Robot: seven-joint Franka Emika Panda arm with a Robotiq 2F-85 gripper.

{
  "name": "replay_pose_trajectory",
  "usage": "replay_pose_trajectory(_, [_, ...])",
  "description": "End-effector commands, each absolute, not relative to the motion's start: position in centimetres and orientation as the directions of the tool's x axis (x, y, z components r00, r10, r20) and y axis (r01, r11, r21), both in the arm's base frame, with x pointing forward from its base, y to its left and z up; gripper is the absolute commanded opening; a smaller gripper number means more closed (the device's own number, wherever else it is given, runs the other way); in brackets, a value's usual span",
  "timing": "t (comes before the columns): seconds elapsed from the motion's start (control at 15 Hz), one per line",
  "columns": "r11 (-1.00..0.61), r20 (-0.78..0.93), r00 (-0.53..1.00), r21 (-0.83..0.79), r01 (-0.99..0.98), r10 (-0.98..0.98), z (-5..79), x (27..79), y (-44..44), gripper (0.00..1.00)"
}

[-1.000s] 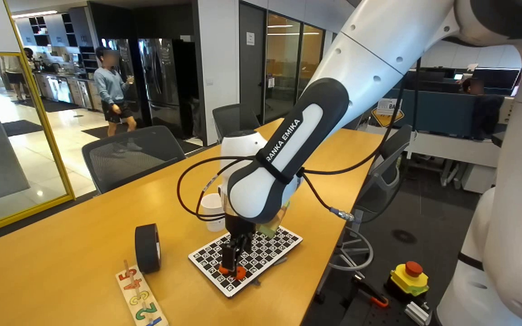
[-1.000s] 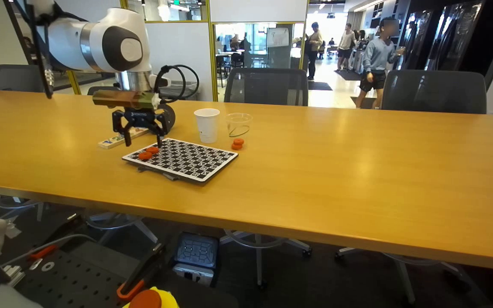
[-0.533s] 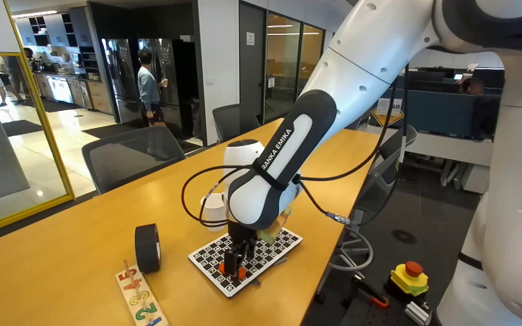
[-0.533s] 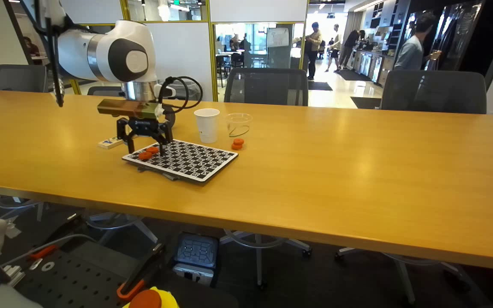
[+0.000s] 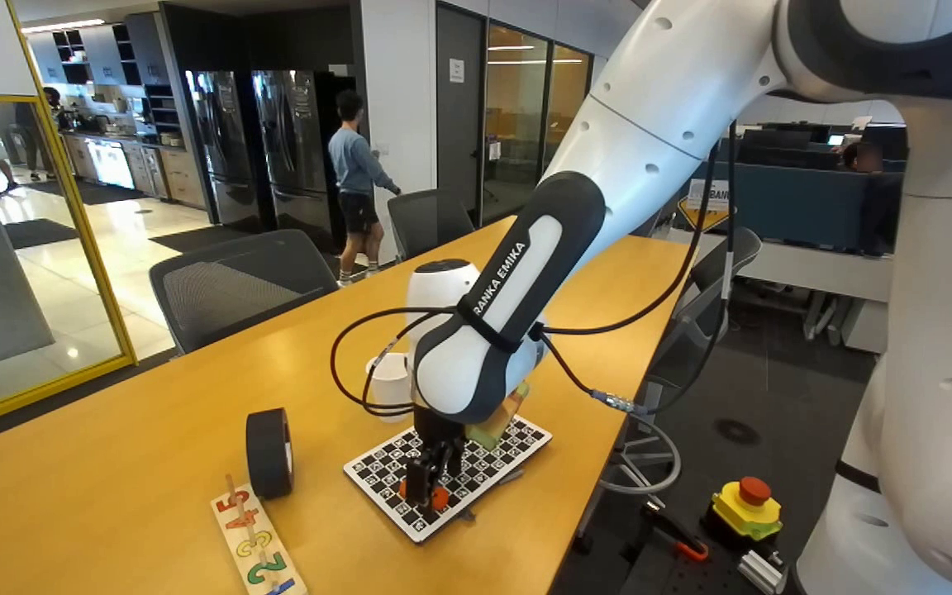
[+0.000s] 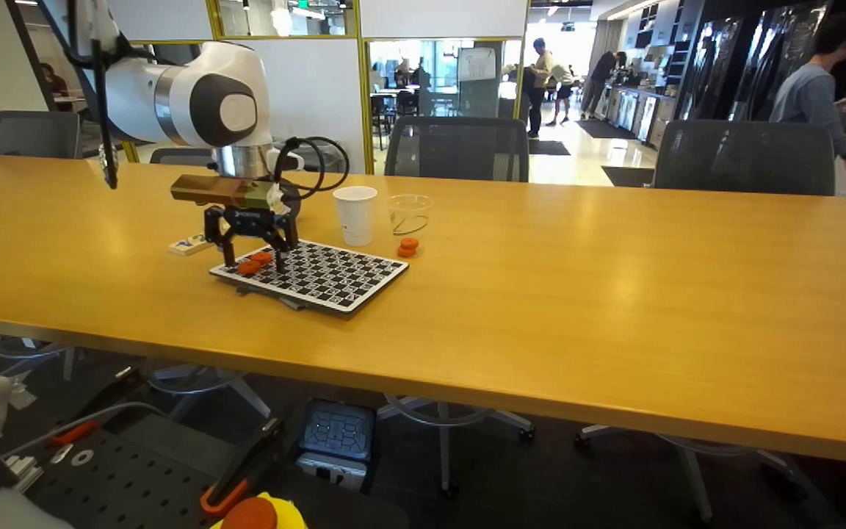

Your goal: Put the orange rings inside the clear cup. put the blue ring inside the white cup

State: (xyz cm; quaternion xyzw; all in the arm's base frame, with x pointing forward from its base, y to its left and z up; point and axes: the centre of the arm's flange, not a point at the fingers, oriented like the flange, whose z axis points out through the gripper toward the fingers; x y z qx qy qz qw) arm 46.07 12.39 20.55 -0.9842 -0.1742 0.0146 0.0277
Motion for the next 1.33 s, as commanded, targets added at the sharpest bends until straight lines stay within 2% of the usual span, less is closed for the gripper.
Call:
replay_pose_trajectory(0.0, [-0.946,0.010,0.947,-0.051,0.320,0.320,20.6,46.7,12.6,0.66])
replay_pose_trajectory(0.4, [-0.954,0.013,0.955,-0.044,0.295,0.295,20.9,46.8,12.2,0.21])
replay_pose_trajectory(0.8, [-0.969,0.030,0.970,0.059,0.241,0.243,24.1,48.2,10.0,0.22])
replay_pose_trajectory(1.27, [-0.968,0.107,0.974,0.176,0.180,0.200,31.9,52.4,4.6,0.22])
